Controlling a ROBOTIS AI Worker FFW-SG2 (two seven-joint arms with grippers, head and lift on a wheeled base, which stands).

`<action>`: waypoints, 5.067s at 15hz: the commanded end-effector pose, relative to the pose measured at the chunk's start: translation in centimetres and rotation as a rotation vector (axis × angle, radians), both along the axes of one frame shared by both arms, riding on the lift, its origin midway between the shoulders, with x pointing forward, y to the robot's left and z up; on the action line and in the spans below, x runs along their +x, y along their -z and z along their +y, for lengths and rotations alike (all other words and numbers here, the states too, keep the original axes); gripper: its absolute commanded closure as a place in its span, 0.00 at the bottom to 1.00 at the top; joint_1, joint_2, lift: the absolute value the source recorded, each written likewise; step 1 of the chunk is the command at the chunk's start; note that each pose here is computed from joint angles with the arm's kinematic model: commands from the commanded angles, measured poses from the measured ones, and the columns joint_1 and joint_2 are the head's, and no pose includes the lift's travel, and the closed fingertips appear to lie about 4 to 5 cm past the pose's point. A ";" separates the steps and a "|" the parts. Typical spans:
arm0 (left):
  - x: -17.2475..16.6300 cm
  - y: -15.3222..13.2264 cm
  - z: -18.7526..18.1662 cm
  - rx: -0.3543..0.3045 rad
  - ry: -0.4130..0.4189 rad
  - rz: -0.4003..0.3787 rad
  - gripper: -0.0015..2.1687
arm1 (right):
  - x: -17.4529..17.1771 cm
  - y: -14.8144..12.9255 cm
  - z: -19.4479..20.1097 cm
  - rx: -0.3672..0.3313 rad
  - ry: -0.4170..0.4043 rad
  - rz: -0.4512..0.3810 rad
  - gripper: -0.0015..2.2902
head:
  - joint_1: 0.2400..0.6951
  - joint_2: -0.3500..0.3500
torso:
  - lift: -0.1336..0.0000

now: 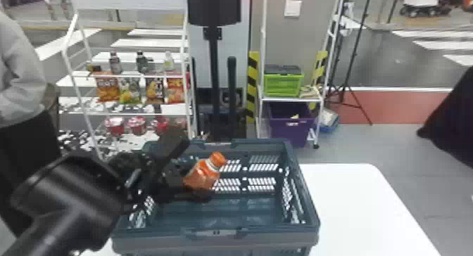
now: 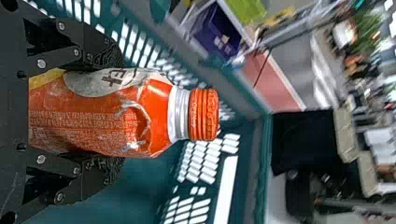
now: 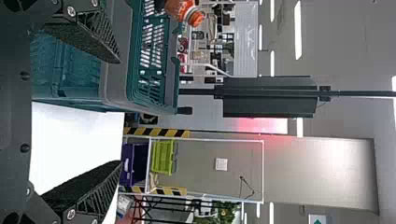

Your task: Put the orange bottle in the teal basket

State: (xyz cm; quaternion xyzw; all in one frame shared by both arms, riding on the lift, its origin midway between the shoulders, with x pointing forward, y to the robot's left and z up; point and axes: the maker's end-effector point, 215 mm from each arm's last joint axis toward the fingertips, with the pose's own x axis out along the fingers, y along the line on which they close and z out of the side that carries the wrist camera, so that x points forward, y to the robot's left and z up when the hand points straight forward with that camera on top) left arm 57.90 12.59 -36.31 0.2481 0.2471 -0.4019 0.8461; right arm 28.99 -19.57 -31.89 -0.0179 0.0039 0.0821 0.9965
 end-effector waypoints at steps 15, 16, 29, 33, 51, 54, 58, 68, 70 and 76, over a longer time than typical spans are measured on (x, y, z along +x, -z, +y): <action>3.0 11.2 -3.9 0.304 0.113 0.111 0.72 | -0.8 0.1 -1.5 0.000 0.024 -0.035 0.05 | 0.57 0.50 | 1.00; 3.3 11.0 -3.7 0.300 0.098 0.097 0.44 | -0.8 0.2 -1.5 0.000 0.024 -0.034 0.05 | 0.57 0.50 | 1.00; 5.8 1.1 -0.5 0.007 -0.108 -0.044 0.01 | -0.9 0.2 -2.1 -0.003 0.032 -0.032 0.05 | 0.57 0.50 | 1.00; 3.8 -4.2 2.9 -0.335 -0.292 -0.032 0.01 | -0.8 -0.2 -2.4 -0.005 0.038 -0.039 0.05 | 0.57 0.50 | 1.00; -17.9 1.7 20.5 -0.504 -0.847 -0.209 0.01 | 0.9 -0.1 -1.0 0.032 0.017 -0.009 0.05 | 0.57 0.50 | 1.00; -19.1 1.5 17.6 -0.462 -0.833 -0.344 0.01 | 1.1 0.5 0.4 0.035 0.000 0.019 0.05 | 0.57 0.50 | 1.00; -21.0 1.5 14.6 -0.480 -0.862 -0.404 0.01 | 1.7 1.0 2.2 0.041 -0.026 0.037 0.05 | 0.57 0.50 | 1.00; -23.3 -1.0 14.7 -0.530 -0.917 -0.477 0.01 | 1.5 1.4 4.6 0.041 -0.055 0.050 0.05 | 0.57 0.50 | 1.00; -23.5 -0.8 14.8 -0.527 -0.914 -0.471 0.01 | 1.6 1.5 4.7 0.042 -0.056 0.050 0.05 | 0.57 0.50 | 1.00; -23.8 -0.8 15.0 -0.527 -0.913 -0.471 0.01 | 1.8 1.5 4.6 0.043 -0.056 0.053 0.05 | 0.57 0.50 | 1.00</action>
